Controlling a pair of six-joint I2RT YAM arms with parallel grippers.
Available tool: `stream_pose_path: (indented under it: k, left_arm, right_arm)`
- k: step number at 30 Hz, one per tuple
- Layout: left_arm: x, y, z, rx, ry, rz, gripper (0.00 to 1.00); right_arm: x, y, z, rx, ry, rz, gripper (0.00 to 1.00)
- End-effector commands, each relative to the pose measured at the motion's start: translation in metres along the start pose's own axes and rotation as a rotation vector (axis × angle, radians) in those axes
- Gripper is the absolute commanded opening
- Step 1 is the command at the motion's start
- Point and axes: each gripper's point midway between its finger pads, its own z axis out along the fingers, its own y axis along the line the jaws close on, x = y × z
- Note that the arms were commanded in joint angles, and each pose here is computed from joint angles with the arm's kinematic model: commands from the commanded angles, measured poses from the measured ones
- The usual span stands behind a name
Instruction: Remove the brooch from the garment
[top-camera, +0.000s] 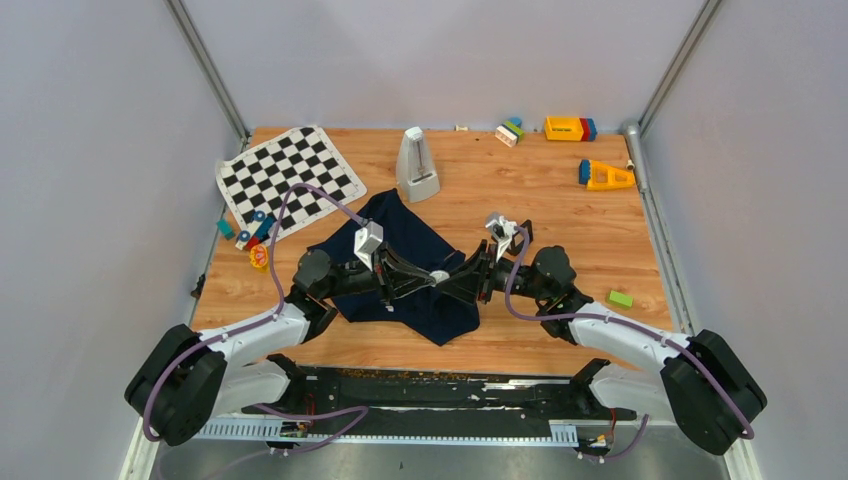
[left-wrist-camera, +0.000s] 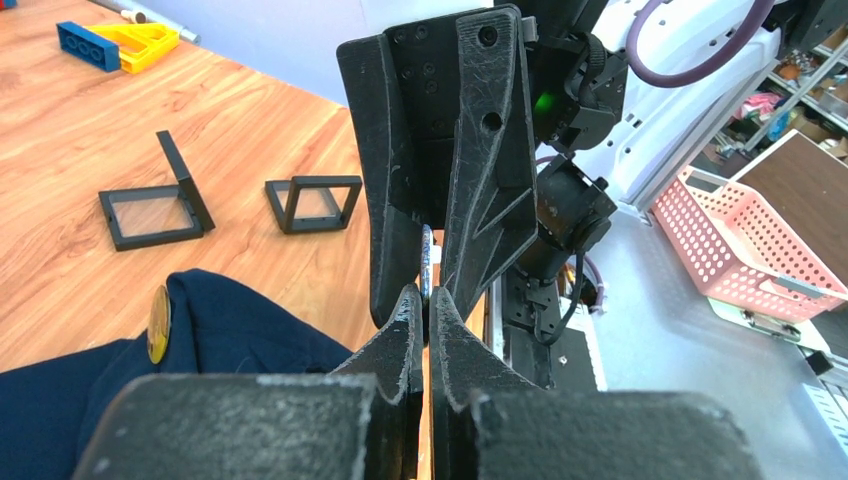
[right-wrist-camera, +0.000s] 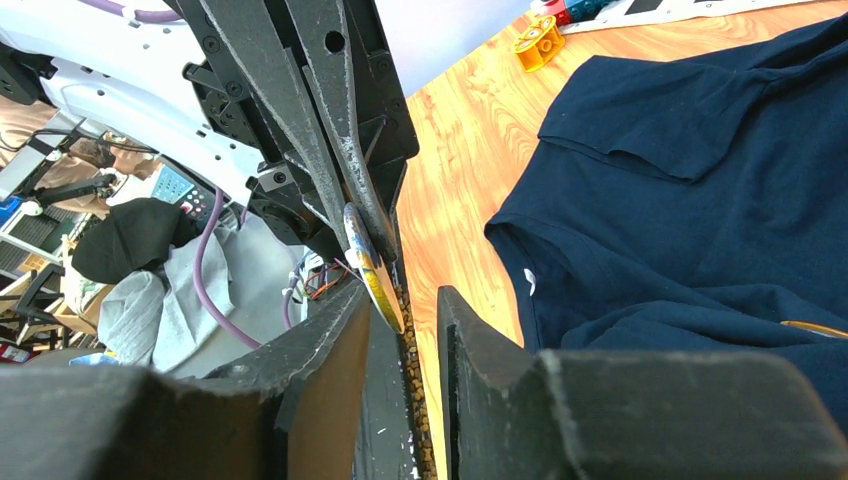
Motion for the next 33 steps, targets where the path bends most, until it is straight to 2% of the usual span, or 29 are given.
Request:
stream_pose_path:
  k: [1, 12, 23, 33]
  left_arm:
    - [-0.012, -0.014, 0.004, 0.063, -0.028, 0.078, 0.00]
    - [-0.012, -0.014, 0.003, 0.056, -0.033, 0.100, 0.00]
    - [-0.010, -0.018, 0.004, 0.074, -0.027, 0.121, 0.00]
    - [-0.006, -0.021, 0.007, 0.084, -0.013, 0.137, 0.00]
  right_arm:
    - [-0.022, 0.007, 0.005, -0.007, -0.051, -0.017, 0.30]
    - [-0.031, -0.007, 0.006, 0.086, -0.102, 0.063, 0.27]
    - [-0.033, -0.013, 0.006, 0.121, -0.124, 0.105, 0.20]
    - [-0.038, -0.020, 0.002, 0.166, -0.176, 0.140, 0.21]
